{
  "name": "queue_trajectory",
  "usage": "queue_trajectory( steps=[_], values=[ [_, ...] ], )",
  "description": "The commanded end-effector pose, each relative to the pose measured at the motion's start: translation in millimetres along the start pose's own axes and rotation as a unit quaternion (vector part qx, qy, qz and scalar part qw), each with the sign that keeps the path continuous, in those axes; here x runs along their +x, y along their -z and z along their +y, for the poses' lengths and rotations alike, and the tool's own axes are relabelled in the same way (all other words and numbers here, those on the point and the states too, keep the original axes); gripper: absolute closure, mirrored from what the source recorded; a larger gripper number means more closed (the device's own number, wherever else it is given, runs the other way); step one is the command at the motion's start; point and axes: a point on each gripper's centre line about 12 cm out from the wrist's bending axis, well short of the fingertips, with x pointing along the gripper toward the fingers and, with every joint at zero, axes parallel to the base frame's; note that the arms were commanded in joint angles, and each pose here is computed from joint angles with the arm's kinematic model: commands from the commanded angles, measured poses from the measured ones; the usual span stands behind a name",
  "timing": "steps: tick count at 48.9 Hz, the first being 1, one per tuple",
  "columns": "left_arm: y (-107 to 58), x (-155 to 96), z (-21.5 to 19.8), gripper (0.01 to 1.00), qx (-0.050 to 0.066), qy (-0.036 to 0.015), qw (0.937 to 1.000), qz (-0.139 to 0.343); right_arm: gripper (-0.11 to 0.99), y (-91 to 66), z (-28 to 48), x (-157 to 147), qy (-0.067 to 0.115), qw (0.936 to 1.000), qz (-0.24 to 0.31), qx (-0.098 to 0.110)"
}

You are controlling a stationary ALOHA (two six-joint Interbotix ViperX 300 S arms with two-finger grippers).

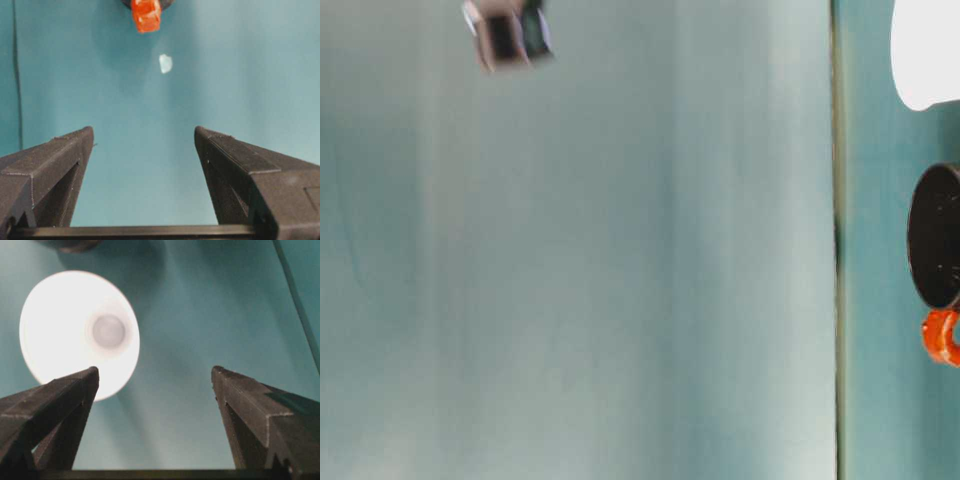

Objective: Put the paper cup into the moved red handle cup holder.

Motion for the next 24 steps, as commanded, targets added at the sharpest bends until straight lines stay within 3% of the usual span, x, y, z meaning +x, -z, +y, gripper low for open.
queue_trajectory(
  steps=[1, 10, 24],
  values=[
    [-5.4, -5, 0.7, 0.129, 0.0, -0.0018, 0.9999, -0.014, -0.08, -8.8, 1.2, 6, 0.002, 1.0, 0.003, 0.005],
    [-4.7, -4, 0.2, 0.129, 0.0, -0.0012, 0.9999, -0.012, -0.08, -5.4, -0.2, 32, 0.009, 0.9995, 0.029, 0.008],
    [-5.1, -4, 0.3, 0.13, 0.0, -0.0013, 0.9999, -0.014, -0.08, -10.2, 0.8, 49, 0.007, 0.9997, 0.022, 0.011]
  ],
)
